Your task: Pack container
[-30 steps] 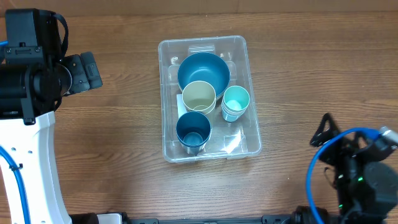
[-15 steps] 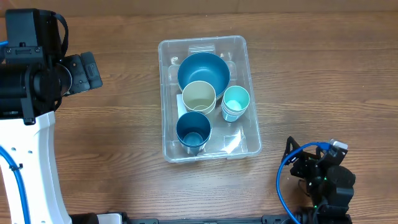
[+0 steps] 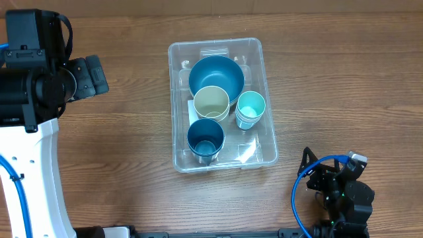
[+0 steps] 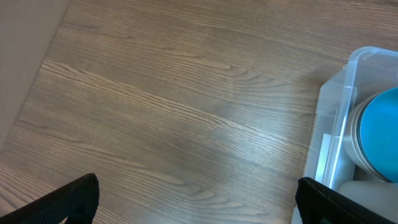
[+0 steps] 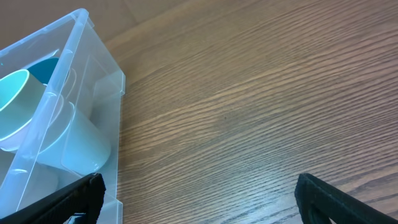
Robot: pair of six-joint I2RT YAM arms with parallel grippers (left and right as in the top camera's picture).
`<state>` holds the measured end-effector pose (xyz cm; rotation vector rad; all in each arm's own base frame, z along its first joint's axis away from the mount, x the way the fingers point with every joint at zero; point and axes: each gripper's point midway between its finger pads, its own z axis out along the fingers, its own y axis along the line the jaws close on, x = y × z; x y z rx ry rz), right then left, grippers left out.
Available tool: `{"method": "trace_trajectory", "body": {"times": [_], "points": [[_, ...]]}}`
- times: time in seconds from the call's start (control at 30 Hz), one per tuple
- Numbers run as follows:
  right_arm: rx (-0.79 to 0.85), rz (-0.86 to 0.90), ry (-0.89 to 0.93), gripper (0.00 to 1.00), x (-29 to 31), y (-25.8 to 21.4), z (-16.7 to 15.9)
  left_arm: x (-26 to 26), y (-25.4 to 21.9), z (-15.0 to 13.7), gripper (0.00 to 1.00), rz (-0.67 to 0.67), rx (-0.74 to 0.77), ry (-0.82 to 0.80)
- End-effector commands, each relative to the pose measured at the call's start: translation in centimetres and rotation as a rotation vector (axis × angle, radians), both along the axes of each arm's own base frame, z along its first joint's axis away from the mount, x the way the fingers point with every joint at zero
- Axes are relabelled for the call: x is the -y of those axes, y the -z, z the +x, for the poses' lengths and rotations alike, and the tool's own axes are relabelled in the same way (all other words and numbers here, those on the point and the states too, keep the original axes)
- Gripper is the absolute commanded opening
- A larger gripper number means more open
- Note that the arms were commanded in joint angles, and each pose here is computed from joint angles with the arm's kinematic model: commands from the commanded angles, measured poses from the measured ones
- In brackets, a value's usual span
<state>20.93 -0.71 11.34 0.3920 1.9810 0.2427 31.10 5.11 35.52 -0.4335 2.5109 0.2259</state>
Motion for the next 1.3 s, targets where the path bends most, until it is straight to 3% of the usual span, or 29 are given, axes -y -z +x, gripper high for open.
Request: {"method": "trace_trajectory", "body": {"times": [0.0,0.77,0.9,1.07,1.27], "points": [[0.002,-0.004,-0.013,1.0,-0.2,0.3,0.0,-0.2,-0.4,0.1,1.0,-0.005,0.018,-0.024],[0.001,-0.004,-0.013,1.0,-0.2,0.3,0.0,-0.6,-0.6,-0.1,1.0,0.026,0.019,-0.019],[0.001,-0.004,-0.013,1.0,-0.2,0.3,0.0,-0.5,-2.8,1.4,1.0,0.035,0.194,-0.007],[0.001,-0.004,-0.013,1.0,-0.2,0.3,0.0,3.5,-4.1,3.1,1.0,0.011,0.433,0.275],[0.001,-0.004,-0.013,1.0,-0.2,0.3,0.0,4.2,-1.3,0.2,1.0,0.028,0.575,0.322]]}}
